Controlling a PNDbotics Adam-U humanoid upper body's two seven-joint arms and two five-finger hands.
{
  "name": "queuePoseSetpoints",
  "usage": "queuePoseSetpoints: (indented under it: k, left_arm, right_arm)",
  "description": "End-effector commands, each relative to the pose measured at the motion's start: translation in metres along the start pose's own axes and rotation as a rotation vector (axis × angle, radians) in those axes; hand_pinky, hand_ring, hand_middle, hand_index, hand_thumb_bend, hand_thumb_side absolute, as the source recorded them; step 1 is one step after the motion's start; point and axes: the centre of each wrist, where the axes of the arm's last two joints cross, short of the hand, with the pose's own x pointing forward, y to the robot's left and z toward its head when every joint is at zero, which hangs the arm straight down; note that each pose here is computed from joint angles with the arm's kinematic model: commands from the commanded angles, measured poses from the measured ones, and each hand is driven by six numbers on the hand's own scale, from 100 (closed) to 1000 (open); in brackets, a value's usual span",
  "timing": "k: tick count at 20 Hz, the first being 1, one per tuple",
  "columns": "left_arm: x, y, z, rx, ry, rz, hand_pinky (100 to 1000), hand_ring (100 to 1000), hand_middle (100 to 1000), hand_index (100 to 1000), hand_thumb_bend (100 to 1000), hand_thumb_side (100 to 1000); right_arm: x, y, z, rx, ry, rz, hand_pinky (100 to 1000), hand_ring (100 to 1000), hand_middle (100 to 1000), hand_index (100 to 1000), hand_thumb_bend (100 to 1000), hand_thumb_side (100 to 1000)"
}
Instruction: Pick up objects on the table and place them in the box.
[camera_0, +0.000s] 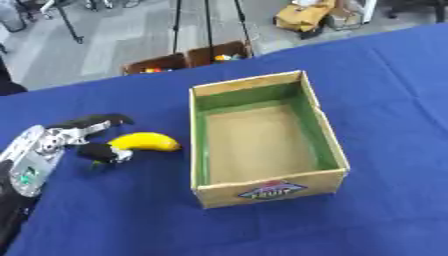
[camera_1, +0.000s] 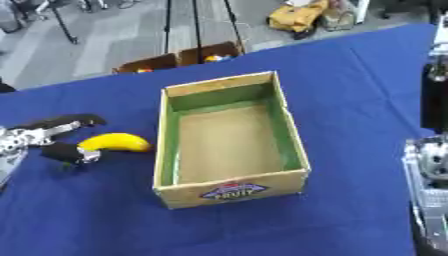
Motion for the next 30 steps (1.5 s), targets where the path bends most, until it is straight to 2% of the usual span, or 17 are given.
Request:
queuePoseSetpoints:
  k: [1, 5, 7, 11, 17, 24, 30]
  left_arm:
    - [-0.002, 0.015, 0.005, 0.043, 0.014, -0.025, 1000, 1000, 1000, 1000, 330, 583]
    - [-0.004, 0.011, 0.002, 0.043, 0.023, -0.017, 982, 998, 1000, 1000, 323, 575]
    - [-0.006, 0.009, 0.001, 0.045, 0.029, -0.004, 929, 961, 1000, 1000, 298, 558]
    - [-0.01, 0.006, -0.001, 0.057, 0.032, 0.017, 884, 926, 983, 1000, 271, 537]
    - [-0.009, 0.004, -0.003, 0.073, 0.016, 0.023, 776, 829, 913, 960, 219, 512]
    - [-0.006, 0.005, -0.001, 0.061, -0.012, 0.011, 711, 762, 851, 894, 227, 504]
    - [-0.006, 0.0, 0.0, 0.047, -0.035, 0.016, 686, 742, 841, 891, 185, 471]
  right_arm:
    - [0.005, -0.002, -0.007, -0.009, -0.03, -0.013, 803, 870, 682, 924, 100, 1000]
    - [0.006, -0.002, -0.009, -0.01, -0.034, -0.015, 803, 870, 682, 924, 100, 1000]
    - [0.006, -0.002, -0.01, -0.011, -0.035, -0.016, 804, 871, 680, 924, 100, 1000]
    - [0.006, -0.002, -0.011, -0.014, -0.037, -0.014, 805, 871, 678, 924, 100, 1000]
    - [0.006, -0.003, -0.011, -0.016, -0.032, -0.011, 806, 870, 675, 924, 100, 1000]
    - [0.005, -0.004, -0.01, -0.023, -0.02, -0.008, 806, 868, 672, 923, 100, 1000]
    - [0.004, -0.004, -0.01, -0.034, -0.013, -0.006, 807, 865, 668, 923, 100, 1000]
